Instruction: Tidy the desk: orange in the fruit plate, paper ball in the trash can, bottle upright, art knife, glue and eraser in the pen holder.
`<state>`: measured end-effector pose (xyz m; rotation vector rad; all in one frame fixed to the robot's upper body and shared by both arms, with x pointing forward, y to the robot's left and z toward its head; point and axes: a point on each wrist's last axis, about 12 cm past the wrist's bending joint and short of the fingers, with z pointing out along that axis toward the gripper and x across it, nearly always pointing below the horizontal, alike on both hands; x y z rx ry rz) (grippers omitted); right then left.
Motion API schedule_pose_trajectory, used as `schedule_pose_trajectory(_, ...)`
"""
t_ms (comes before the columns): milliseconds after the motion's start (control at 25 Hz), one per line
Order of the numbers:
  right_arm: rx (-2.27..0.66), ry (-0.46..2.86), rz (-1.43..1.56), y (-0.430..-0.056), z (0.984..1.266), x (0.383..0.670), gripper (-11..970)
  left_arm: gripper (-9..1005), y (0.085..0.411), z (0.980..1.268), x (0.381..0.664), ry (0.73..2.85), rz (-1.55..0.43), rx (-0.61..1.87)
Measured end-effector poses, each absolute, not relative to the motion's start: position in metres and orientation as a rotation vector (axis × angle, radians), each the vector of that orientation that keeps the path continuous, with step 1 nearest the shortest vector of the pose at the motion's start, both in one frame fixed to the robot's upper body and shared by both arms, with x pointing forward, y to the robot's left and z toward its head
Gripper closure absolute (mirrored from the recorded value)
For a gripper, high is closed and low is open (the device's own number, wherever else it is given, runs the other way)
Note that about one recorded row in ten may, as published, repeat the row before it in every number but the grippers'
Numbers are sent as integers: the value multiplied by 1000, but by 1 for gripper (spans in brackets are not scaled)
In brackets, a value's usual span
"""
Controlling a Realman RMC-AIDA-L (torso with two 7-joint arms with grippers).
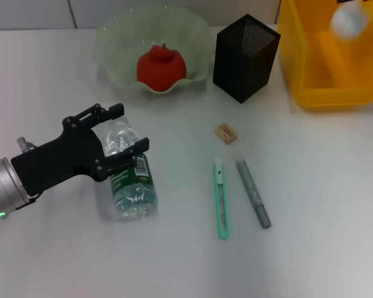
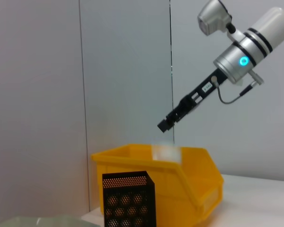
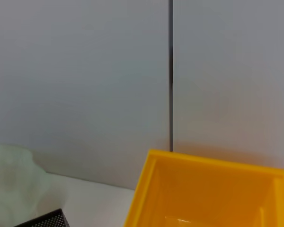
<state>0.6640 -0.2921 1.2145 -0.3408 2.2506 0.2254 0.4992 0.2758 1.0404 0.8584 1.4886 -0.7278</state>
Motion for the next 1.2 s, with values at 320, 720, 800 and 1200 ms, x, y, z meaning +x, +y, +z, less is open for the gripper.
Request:
schedule_pose_trajectory(320,-328,2201,230,-296,1222,655,148,191,280,1044,500,1486,-738,819)
schedule_pose_trajectory(720,-648,1763,633,-290,1188,555,149,191,293,1062,493,1436,-831,751)
schedule_pose_trajectory(800,-717,1698,670,-292,1167,538,149,191,299,1067,494,1457,-841,720)
schedule_pose_trajectory(1200,-821,1654,785,-295,1083,490,148,191,299,1118,511,1785,-780,665)
